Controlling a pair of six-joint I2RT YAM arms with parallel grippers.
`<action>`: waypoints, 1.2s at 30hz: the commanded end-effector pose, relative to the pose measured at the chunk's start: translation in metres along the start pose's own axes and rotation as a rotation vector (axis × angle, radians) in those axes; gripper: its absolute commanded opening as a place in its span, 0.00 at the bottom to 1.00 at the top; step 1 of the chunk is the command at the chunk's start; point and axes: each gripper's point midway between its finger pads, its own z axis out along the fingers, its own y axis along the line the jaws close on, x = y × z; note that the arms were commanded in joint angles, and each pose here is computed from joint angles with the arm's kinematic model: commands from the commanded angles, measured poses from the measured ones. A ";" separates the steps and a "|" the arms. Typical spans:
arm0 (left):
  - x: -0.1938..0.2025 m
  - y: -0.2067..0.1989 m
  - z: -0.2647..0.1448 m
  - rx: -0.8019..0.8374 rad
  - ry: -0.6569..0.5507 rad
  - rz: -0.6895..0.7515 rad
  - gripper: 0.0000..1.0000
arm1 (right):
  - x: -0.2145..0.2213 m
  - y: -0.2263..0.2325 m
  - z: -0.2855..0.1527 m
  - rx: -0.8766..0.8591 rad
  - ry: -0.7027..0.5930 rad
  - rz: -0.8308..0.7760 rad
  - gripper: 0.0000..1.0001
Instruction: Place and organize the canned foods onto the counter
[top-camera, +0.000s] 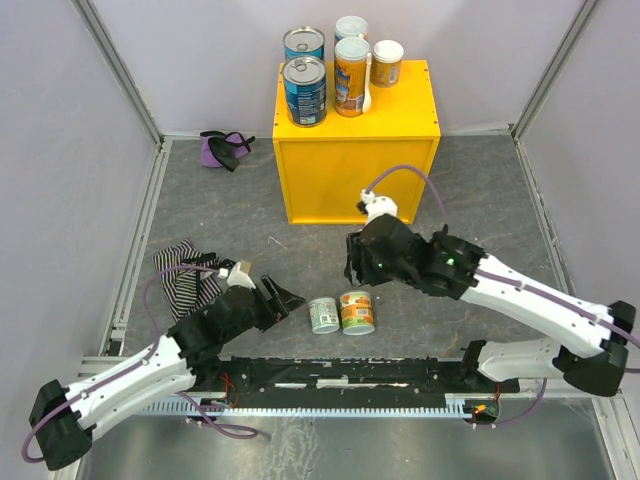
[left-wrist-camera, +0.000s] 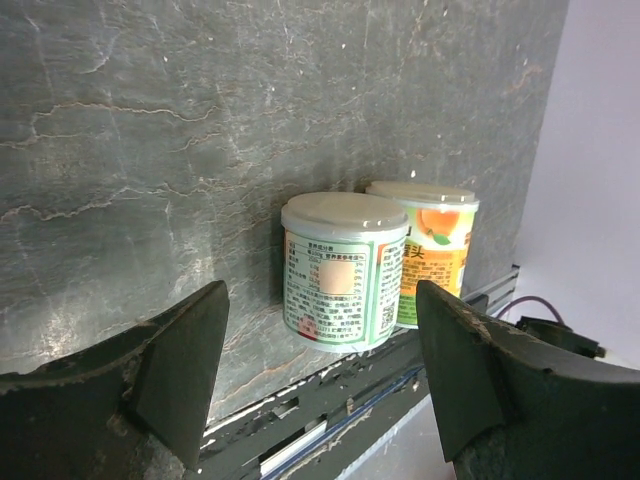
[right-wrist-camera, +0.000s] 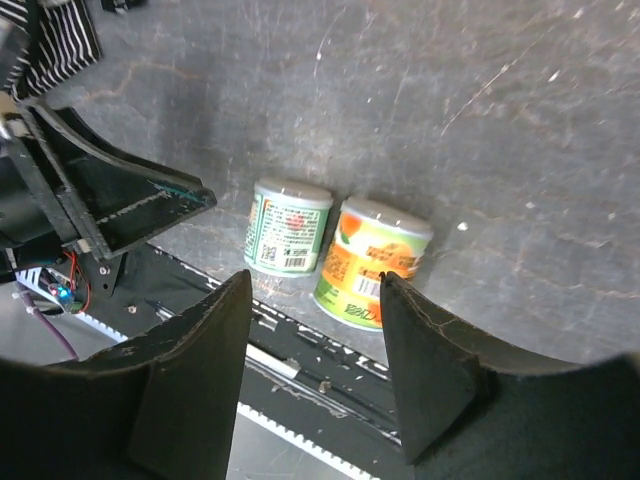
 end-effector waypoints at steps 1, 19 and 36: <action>-0.013 0.004 -0.004 -0.005 -0.074 -0.087 0.81 | 0.018 0.020 0.022 0.027 0.024 0.091 0.62; -0.020 0.009 -0.023 0.037 -0.121 -0.127 0.81 | 0.092 0.074 0.099 0.112 0.201 0.063 0.71; -0.019 0.008 -0.035 0.081 -0.121 -0.120 0.80 | 0.109 0.053 0.129 0.332 0.221 0.039 0.75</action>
